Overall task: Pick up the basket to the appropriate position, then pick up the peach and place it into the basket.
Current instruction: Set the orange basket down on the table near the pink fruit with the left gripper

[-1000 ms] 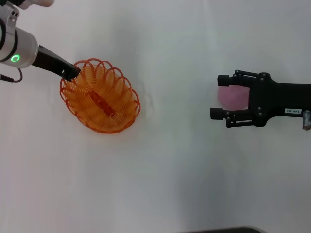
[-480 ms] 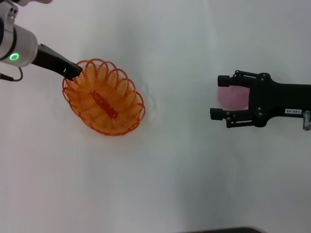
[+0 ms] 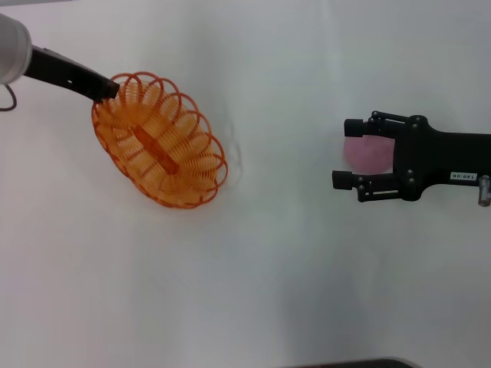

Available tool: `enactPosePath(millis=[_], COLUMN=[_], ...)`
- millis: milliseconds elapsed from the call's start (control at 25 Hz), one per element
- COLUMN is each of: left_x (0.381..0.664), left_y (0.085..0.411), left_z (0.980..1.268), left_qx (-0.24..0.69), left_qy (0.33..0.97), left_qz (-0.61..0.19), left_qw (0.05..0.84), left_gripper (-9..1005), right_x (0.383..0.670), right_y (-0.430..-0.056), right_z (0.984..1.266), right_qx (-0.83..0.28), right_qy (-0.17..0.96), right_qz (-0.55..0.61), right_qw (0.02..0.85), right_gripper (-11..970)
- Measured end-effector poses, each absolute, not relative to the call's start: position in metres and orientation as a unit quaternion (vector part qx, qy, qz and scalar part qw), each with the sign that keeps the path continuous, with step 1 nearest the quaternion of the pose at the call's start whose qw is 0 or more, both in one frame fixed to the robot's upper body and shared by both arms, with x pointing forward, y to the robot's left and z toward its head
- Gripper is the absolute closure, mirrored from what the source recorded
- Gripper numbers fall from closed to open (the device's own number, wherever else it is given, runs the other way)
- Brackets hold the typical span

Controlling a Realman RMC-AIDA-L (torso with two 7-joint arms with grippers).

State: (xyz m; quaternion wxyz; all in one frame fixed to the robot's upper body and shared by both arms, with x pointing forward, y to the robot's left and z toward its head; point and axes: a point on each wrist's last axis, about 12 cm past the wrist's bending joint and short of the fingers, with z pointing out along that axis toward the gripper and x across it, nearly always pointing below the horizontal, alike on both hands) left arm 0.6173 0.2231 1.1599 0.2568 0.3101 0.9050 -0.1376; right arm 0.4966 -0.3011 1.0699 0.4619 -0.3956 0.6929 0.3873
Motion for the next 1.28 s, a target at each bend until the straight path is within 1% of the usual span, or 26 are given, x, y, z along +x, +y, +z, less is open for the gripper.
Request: enactPosePath(millis=[120, 400, 880, 1080, 1280], left_x=[0.616, 0.615, 0.613, 0.61, 0.604], left_y=[0.227, 0.229, 0.238, 0.243, 0.252], left_z=[1.166, 1.175, 1.172, 1.166, 1.156], left_qx=[0.297, 0.291, 0.259, 0.224, 0.151], left_qy=[0.908, 0.904, 0.911, 0.921, 0.934], left_qz=[-0.144, -0.164, -0.178, -0.186, -0.201], left_qw=[0.26, 0.266, 0.267, 0.26, 0.255], left_gripper=[948, 954, 954, 955, 955], right_x=[0.497, 0.498, 0.499, 0.5, 0.501], right_y=[-0.301, -0.3, -0.3, -0.301, -0.303], right_z=[1.07, 1.071, 1.075, 1.077, 1.078], right_qx=[-0.396, -0.397, -0.4, -0.401, -0.398], right_qy=[0.693, 0.691, 0.683, 0.683, 0.683], right_qz=[0.387, 0.388, 0.395, 0.395, 0.393], right_qw=[0.462, 0.463, 0.466, 0.466, 0.469], right_gripper=[13, 13, 14, 14, 14])
